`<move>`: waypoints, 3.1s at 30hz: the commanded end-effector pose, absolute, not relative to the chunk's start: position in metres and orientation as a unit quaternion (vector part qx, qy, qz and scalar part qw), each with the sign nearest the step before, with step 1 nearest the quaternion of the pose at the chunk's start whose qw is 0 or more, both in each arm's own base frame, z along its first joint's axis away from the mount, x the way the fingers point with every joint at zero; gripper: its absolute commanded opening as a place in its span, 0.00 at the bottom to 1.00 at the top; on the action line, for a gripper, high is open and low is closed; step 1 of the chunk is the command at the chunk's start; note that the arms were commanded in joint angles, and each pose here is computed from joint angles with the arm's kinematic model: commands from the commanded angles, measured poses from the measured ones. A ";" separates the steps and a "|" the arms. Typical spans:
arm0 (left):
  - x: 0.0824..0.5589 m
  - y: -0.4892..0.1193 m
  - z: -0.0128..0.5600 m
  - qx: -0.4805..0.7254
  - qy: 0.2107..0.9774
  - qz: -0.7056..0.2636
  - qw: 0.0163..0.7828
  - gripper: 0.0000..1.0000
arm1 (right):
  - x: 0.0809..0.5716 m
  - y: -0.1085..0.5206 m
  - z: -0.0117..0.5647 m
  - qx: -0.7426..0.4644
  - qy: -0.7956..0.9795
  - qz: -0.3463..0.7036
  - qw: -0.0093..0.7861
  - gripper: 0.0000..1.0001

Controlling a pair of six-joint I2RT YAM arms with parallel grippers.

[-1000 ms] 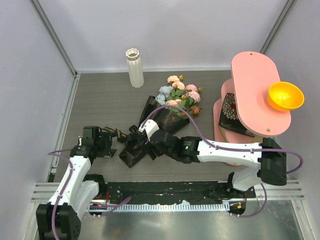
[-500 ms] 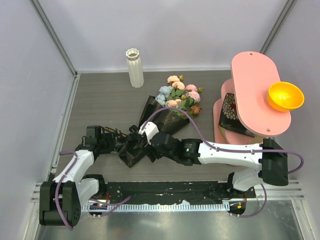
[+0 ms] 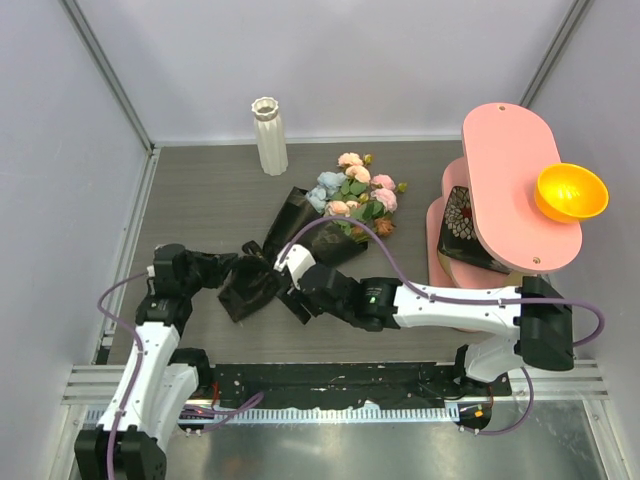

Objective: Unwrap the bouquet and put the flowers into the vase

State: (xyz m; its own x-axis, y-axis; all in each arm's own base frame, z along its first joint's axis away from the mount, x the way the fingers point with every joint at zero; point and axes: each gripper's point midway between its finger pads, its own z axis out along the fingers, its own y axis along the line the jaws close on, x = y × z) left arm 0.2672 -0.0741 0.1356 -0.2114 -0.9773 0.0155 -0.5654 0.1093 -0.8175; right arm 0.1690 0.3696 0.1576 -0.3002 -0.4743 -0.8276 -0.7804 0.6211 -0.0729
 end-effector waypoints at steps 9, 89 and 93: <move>0.255 -0.118 0.191 -0.359 0.726 -0.483 0.334 0.00 | 0.192 0.450 0.203 -0.430 0.641 0.245 0.586 0.89; 0.218 -0.103 0.043 -0.427 0.796 -0.359 0.234 0.02 | 0.158 0.353 0.380 -0.173 0.625 0.508 0.567 0.01; 0.220 -0.105 0.056 -0.411 0.796 -0.369 0.249 0.08 | 0.192 0.287 0.267 -0.151 0.781 0.266 0.545 0.01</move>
State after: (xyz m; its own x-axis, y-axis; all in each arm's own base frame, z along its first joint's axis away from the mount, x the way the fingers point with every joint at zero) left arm 0.2158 -0.1026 0.0406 -0.5184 -0.8536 -0.0514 -0.5303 0.3681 -0.7637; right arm 0.1589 0.3557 0.3599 -0.3413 0.3225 -0.8829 -0.7708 0.4416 0.4592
